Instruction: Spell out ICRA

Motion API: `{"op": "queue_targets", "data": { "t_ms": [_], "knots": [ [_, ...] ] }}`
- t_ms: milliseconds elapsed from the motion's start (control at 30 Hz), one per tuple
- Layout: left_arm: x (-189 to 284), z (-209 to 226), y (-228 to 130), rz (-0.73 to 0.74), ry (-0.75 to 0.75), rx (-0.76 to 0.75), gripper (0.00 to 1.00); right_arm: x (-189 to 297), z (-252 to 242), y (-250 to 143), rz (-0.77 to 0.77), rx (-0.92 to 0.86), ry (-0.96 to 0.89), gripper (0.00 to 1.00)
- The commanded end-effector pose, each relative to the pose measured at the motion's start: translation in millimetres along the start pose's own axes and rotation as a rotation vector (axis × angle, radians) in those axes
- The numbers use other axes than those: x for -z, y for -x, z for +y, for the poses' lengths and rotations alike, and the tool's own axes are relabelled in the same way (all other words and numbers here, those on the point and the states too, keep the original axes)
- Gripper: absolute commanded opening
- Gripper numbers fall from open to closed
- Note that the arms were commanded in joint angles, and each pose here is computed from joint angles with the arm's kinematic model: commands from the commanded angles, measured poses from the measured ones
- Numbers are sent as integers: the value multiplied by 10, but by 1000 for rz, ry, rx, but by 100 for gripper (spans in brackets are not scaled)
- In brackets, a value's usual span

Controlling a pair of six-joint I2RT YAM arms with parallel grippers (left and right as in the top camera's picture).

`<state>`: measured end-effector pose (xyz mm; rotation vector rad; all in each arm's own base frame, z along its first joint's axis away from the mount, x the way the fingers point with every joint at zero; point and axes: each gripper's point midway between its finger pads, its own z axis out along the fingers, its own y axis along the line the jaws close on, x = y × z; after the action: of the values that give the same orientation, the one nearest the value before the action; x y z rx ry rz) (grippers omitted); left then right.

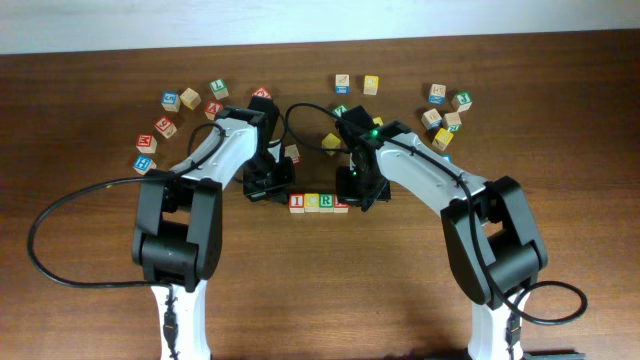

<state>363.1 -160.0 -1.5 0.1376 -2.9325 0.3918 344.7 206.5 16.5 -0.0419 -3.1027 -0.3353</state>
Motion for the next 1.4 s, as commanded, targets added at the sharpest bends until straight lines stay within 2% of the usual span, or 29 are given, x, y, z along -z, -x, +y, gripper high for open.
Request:
{"op": "queue_targets", "data": {
  "t_ms": [0,567,700,1133,1233,1367],
  "knots": [
    [-123,50,-39,19,16,12,0,-43,8,-45,16,12,3,4],
    [-120,94,-77,33,36,19,0,-41,82,3,0,19,40,4],
    [-115,169,-46,15,80,18,0,-41,78,-4,3,18,38,4],
    [-6,257,55,-6,75,48,0,-37,48,-1,1,16,25,7],
    [104,366,150,-49,158,46,0,-2,-143,39,-25,-30,-73,12],
    [421,466,291,-80,158,90,0,319,-329,238,-41,-88,-87,14]
  ]
}}
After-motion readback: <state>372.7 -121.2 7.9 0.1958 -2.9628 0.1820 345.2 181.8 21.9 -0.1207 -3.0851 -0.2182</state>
